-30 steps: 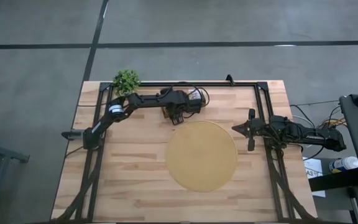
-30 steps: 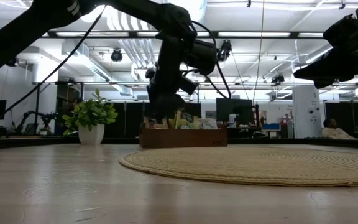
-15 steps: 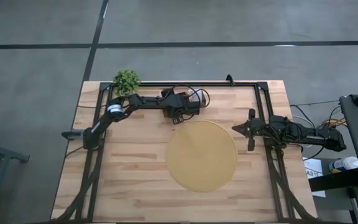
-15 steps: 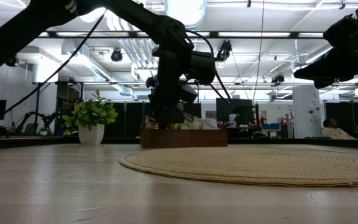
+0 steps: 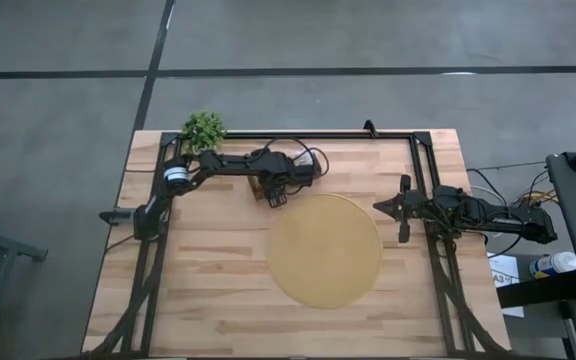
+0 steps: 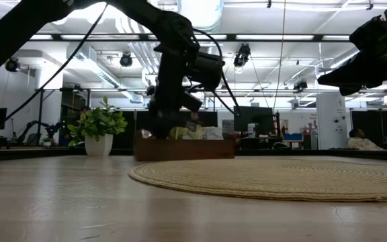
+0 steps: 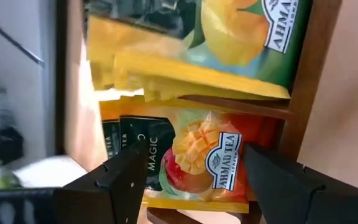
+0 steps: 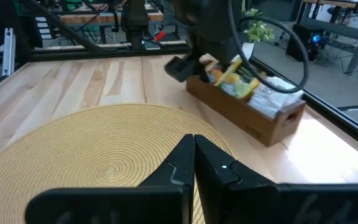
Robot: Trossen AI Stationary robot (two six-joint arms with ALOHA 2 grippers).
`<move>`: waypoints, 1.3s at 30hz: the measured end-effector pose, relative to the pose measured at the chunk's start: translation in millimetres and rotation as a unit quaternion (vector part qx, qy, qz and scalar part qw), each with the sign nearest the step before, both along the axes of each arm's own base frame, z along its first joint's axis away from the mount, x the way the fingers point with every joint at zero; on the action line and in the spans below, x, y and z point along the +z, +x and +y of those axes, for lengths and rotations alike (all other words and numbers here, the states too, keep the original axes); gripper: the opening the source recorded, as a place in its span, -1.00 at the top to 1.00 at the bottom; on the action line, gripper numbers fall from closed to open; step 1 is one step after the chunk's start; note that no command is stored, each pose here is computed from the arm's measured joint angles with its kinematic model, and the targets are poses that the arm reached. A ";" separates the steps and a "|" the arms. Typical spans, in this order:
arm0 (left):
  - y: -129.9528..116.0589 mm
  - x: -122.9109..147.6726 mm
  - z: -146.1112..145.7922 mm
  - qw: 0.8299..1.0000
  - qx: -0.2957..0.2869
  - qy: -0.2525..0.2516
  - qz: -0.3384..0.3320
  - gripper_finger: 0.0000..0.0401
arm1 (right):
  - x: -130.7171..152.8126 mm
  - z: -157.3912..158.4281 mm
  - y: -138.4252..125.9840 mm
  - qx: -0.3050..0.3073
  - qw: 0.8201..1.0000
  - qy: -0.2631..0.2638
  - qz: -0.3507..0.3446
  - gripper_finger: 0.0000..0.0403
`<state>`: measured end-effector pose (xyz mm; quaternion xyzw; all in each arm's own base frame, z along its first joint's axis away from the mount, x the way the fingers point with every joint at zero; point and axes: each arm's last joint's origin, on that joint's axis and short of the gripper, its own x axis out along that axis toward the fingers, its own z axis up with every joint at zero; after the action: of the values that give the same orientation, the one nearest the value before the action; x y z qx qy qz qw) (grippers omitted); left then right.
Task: Pick & Place Tea
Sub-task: Put the orange tea bag into the left section of the wooden organizer, then return to Home Position
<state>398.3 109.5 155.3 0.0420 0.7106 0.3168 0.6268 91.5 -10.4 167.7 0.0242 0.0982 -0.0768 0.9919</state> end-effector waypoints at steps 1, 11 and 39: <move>-1.2 3.1 -1.9 1.000 0.003 -0.014 0.002 -0.28 | 0.0 0.0 0.0 0.000 1.000 0.000 0.000 0.96; 3.4 57.5 -6.2 0.996 0.013 -0.023 -0.089 -0.28 | 0.0 0.0 0.0 0.000 1.000 0.000 0.000 0.96; -37.8 208.2 -21.1 0.890 -0.060 -0.036 -0.450 -0.28 | 0.0 0.0 0.0 0.000 1.000 0.000 0.000 0.96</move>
<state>360.5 88.4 363.5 -0.0851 0.3591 0.2379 0.8985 91.5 -10.4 167.7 0.0242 0.0981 -0.0770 0.9919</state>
